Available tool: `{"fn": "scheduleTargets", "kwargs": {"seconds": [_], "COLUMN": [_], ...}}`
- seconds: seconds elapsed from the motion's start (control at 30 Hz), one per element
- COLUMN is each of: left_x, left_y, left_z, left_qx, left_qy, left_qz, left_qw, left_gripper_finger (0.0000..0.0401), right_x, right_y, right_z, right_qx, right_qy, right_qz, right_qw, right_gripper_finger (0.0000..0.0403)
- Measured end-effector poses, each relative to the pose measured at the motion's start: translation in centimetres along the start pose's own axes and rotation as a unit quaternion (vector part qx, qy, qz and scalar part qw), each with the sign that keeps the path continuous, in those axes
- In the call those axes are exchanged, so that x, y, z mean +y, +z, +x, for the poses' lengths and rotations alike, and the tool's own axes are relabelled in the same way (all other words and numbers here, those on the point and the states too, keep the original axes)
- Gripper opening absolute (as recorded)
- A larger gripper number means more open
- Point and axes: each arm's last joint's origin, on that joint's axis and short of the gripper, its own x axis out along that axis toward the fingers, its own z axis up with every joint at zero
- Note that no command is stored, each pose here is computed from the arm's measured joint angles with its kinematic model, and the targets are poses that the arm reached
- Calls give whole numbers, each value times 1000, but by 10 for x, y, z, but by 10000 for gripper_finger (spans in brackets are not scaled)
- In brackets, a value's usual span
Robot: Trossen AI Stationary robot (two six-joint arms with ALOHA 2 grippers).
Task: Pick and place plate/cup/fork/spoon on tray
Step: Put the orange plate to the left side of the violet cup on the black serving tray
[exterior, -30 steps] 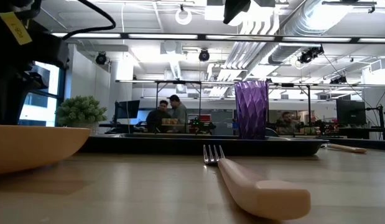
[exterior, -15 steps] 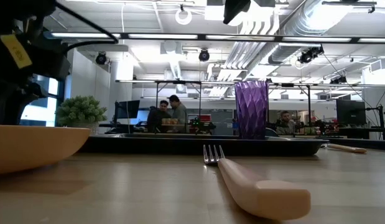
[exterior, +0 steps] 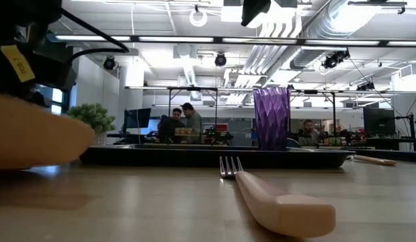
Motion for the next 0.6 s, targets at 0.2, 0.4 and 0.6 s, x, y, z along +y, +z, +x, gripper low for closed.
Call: {"fn": "scheduleTargets", "kwargs": {"seconds": [0.2, 0.4, 0.6], "left_x": [0, 0, 1], "left_y": [0, 0, 1], "left_z": [-3, -4, -11], "left_qx": [-5, -1, -12], "left_qy": [-7, -20, -36], "left_qz": [-1, -6, -24], "left_qw": [1000, 1000, 999], "left_gripper_finger": [16, 8, 4], "right_x": [0, 0, 0], "right_y": [0, 0, 0], "right_z": [0, 0, 0], "right_qx": [0, 0, 0], "right_qy": [0, -1, -1], "right_qz": [0, 0, 0], "right_qw": [1000, 1000, 1000], "right_gripper_finger": [119, 119, 119]}}
